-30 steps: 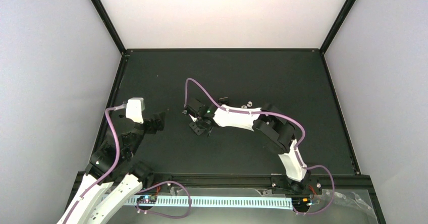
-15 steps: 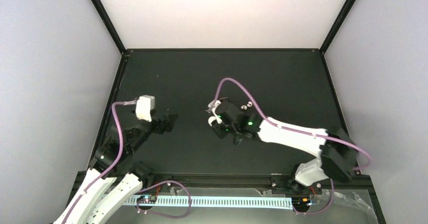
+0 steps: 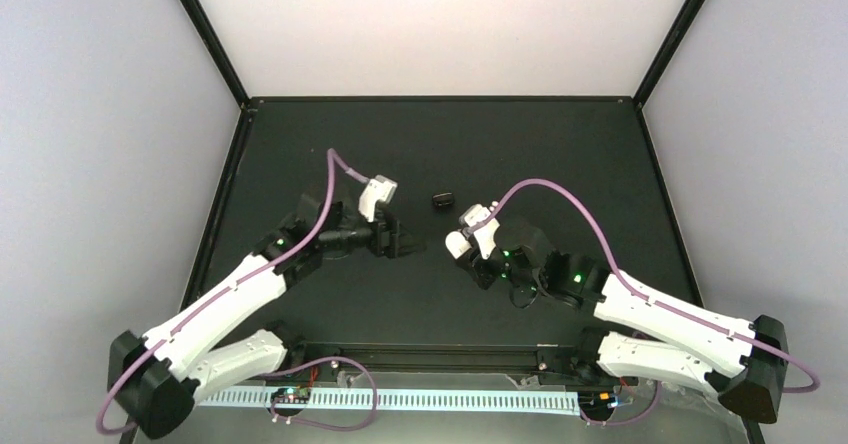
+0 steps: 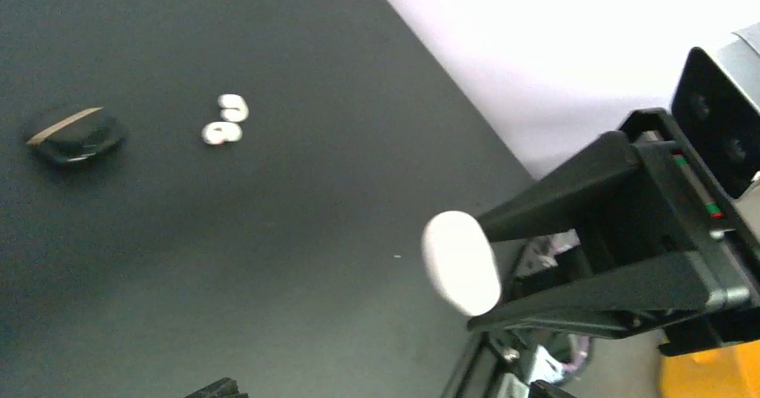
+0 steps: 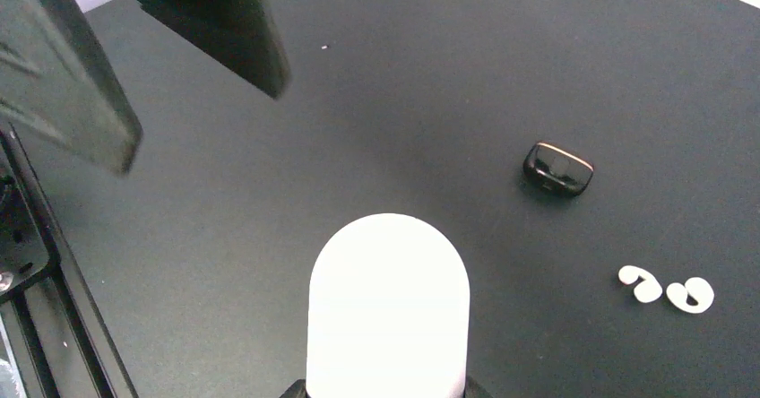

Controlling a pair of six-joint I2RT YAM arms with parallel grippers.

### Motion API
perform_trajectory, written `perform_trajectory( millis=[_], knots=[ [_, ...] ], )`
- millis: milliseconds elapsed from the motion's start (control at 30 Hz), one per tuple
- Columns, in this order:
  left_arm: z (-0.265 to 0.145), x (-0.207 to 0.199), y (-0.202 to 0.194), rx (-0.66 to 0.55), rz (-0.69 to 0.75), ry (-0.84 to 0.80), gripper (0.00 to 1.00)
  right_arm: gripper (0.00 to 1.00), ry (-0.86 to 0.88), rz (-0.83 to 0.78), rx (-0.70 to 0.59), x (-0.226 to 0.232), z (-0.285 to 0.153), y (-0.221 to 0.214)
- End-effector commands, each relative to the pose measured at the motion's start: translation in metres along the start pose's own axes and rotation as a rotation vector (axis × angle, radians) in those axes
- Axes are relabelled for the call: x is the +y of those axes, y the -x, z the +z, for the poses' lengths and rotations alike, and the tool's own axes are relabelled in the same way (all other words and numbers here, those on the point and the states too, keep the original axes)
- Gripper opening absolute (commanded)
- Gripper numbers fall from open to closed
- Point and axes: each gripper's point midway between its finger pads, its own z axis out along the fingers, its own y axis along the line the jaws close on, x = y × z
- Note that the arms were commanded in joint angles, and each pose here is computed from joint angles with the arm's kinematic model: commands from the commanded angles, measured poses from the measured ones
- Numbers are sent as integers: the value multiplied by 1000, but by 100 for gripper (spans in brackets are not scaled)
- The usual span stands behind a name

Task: Insert the wireless bluetooth earbuds into the charging case
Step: Open the charging case.

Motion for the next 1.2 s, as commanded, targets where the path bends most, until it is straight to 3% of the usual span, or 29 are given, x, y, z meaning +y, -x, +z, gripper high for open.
perform_trajectory(
  millis=[0, 633, 1167],
  knots=[
    [12, -53, 22, 39, 44, -201, 82, 31, 23, -29, -24, 4, -8, 7],
    [52, -58, 8, 212, 17, -231, 68, 32, 50, -107, -27, 14, -18, 26],
    [63, -69, -11, 274, 14, -258, 46, 32, 60, -110, -31, 20, -15, 33]
  ],
)
